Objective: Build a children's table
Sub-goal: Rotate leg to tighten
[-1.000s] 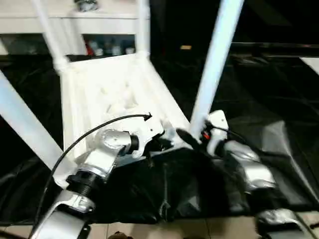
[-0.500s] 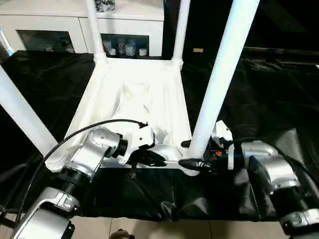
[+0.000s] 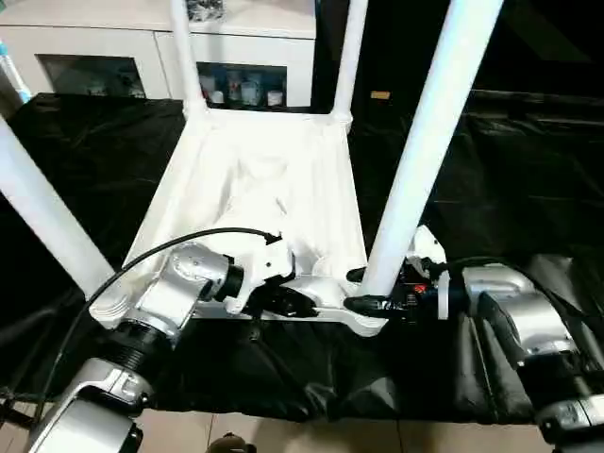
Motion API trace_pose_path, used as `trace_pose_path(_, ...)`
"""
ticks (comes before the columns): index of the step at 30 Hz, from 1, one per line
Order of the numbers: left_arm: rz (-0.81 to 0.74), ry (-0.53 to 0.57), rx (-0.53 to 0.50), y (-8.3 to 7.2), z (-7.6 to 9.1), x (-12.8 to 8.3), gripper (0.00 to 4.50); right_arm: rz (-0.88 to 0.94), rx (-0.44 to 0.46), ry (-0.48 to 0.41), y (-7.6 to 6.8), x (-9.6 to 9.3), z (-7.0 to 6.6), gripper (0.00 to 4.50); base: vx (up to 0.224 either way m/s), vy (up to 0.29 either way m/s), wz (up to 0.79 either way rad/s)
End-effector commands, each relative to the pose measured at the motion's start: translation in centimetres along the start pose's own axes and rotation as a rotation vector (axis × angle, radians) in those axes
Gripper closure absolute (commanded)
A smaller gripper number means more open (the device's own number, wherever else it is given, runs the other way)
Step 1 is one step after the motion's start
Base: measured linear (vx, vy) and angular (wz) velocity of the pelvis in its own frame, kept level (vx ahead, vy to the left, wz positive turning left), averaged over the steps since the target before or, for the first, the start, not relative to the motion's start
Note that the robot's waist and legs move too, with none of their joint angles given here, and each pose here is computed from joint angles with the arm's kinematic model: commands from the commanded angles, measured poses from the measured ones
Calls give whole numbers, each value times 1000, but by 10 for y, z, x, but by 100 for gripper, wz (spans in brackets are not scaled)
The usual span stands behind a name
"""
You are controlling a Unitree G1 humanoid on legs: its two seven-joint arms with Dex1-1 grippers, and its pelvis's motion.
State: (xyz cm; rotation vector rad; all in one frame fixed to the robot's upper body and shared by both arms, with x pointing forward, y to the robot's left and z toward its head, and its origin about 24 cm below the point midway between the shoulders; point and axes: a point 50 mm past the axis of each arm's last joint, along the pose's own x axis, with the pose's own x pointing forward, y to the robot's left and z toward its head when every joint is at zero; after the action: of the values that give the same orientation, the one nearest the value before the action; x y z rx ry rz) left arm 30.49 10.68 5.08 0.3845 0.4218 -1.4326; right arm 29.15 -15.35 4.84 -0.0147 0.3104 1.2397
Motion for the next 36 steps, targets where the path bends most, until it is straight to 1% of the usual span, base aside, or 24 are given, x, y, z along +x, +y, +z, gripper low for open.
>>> trace_pose_path(1,133,-29,-8,9,14,16,450,-22,40,-6,10,29,-12,232,0,0,0)
trace_pose_path(5,217,-41,-27,16,22,24,450,-172,95,-12,4,42,-15,242,0,0,0)
trace_pose_path(6,254,-48,-38,19,27,30,450,-277,135,-11,1,50,-18,245,0,0,0)
trace_pose_path(7,254,-48,-38,19,27,30,450,-277,135,-11,1,50,-18,245,0,0,0)
trace_pose_path(8,300,-55,-49,21,33,37,450,-391,183,-5,-3,61,-23,245,0,0,0)
trace_pose_path(9,316,-56,-51,22,34,39,450,-424,200,-4,-3,65,-24,245,0,0,0)
trace_pose_path(10,315,-60,-43,21,36,41,450,-446,210,-17,-3,70,-23,245,0,0,0)
trace_pose_path(11,300,-68,-33,18,39,45,450,-462,211,-46,-2,78,-19,245,0,0,0)
trace_pose_path(12,294,-72,-30,17,40,46,450,-462,208,-63,-2,81,-16,212,0,0,0)
trace_pose_path(13,293,-72,-30,17,40,46,450,-462,208,-64,-2,81,-16,212,0,0,0)
trace_pose_path(14,280,-73,-21,16,40,47,450,-463,213,-90,-2,83,-12,193,0,0,0)
trace_pose_path(15,276,-72,-16,16,40,46,450,-462,219,-97,-2,83,-11,177,0,0,0)
trace_pose_path(17,242,-75,8,14,38,43,450,-419,219,-115,0,82,-7,169,0,0,0)
trace_pose_path(20,216,-77,25,14,36,39,450,-362,187,-101,3,79,-7,133,0,0,0)
trace_pose_path(22,203,-72,34,14,34,36,450,-328,143,-74,5,74,-9,122,0,0,0)
trace_pose_path(24,171,-68,43,13,31,31,450,-294,109,-32,4,65,-13,122,0,0,0)
trace_pose_path(26,151,-67,50,12,29,29,450,-274,98,-16,4,60,-16,122,0,0,0)
trace_pose_path(27,122,-65,49,12,27,24,450,-235,83,10,3,50,-18,122,0,0,0)
trace_pose_path(30,70,-63,56,10,24,18,450,-144,65,62,4,37,-22,122,0,0,0)
trace_pose_path(32,12,-63,70,8,22,13,450,-41,53,121,6,24,-25,122,0,0,0)
trace_pose_path(34,0,-57,75,8,21,11,450,-14,53,140,7,20,-25,122,0,0,0)
trace_pose_path(36,-20,-48,79,7,19,8,450,11,54,150,5,16,-24,147,0,0,0)
